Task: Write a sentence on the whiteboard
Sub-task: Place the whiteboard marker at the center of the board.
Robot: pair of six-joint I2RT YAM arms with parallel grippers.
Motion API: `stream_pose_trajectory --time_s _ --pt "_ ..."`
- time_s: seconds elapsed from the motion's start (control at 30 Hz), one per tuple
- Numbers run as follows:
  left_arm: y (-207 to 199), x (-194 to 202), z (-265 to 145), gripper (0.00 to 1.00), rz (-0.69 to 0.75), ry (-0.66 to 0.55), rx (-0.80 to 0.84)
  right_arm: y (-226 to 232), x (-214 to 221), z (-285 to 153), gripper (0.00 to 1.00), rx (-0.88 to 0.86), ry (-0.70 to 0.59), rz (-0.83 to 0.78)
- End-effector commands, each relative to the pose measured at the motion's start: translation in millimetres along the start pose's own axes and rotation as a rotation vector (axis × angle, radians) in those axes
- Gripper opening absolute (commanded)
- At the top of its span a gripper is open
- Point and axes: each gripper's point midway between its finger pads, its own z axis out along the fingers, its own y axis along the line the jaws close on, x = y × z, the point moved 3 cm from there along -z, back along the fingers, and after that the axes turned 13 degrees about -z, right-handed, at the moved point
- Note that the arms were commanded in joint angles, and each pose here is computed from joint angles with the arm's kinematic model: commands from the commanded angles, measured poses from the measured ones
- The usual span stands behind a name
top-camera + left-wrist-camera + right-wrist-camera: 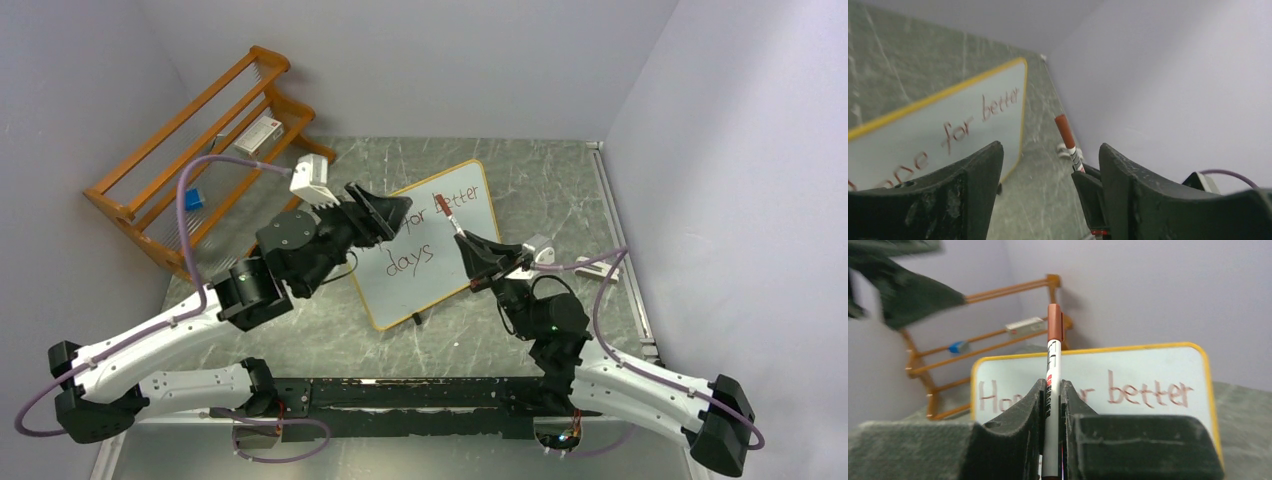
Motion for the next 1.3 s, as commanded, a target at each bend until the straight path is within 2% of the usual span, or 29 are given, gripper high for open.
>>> stream_pose_trajectory --time_s 0.0,0.13,0.27,0.5,0.67,0.9,1.07,1.27 --pt "5 -44 -8 0.76 0.245 -0.133 -0.096 -39 15 -9 0.00 0.222 0.149 -0.095" --pt "31 -68 -16 0.84 0.380 -0.210 -0.219 -69 35 -26 0.00 0.417 0.293 -0.139" --pt "74 -93 -23 0.91 0.503 -0.284 -0.368 -96 59 -51 0.00 0.620 0.418 -0.107" --pt "135 -129 -46 0.94 0.496 -0.364 -0.497 -140 89 -96 0.00 0.923 0.550 -0.095" --pt "151 -126 -64 0.94 0.509 -0.351 -0.522 -161 128 -115 0.00 1.016 0.712 -0.007" --pt "166 -129 -97 0.94 0.561 -0.385 -0.556 -177 170 -138 0.00 1.061 0.840 0.100" --pt "169 -132 -114 0.94 0.556 -0.429 -0.540 -187 181 -143 0.00 1.108 0.909 0.136" --pt "166 -132 -117 0.94 0.552 -0.425 -0.529 -191 195 -149 0.00 1.131 1.012 0.183"
